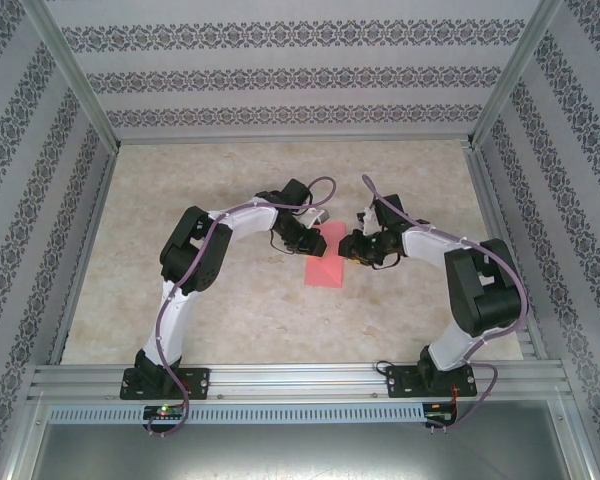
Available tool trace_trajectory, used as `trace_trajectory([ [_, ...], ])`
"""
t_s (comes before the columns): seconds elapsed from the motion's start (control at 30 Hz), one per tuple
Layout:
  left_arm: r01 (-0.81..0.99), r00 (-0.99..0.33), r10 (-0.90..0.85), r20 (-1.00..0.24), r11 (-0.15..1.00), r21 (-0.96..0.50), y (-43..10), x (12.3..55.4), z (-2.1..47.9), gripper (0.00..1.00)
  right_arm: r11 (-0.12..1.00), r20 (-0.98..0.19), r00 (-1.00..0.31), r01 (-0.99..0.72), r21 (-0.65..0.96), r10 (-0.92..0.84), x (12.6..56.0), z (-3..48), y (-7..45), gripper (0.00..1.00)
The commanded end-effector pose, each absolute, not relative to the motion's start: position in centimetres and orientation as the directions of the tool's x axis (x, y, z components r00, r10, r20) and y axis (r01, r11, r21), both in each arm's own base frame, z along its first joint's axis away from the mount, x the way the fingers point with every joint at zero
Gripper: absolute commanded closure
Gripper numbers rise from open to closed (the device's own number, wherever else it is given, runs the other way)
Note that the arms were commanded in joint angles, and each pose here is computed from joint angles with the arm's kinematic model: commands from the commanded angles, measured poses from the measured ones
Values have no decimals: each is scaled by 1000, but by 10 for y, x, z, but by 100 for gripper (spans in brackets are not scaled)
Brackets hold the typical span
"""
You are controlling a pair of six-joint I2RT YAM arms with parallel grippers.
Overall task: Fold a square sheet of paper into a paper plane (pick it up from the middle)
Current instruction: Pick up the paper from the center of the table.
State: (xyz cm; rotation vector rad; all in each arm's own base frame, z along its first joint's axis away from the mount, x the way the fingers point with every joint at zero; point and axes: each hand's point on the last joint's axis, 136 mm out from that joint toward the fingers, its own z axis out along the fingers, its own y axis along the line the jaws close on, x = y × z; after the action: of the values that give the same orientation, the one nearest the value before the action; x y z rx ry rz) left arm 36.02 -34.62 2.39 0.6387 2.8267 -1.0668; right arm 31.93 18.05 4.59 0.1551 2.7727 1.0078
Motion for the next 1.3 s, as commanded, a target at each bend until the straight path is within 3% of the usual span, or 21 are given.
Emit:
trace_trajectory([
  [0.0, 357, -931, 328, -159, 736, -575, -328, 367, 15, 76, 765, -159, -980, -11, 644, 120, 327, 46, 181, 70],
  [0.57, 372, -927, 322, -193, 715, -592, -333, 370, 35, 73, 770, -146, -988, -49, 636, 58, 330, 32, 184, 70],
  [1.27, 382, -923, 253, -291, 704, -599, -325, 385, 90, 64, 678, -139, -990, -84, 731, 27, 333, 38, 211, 74],
])
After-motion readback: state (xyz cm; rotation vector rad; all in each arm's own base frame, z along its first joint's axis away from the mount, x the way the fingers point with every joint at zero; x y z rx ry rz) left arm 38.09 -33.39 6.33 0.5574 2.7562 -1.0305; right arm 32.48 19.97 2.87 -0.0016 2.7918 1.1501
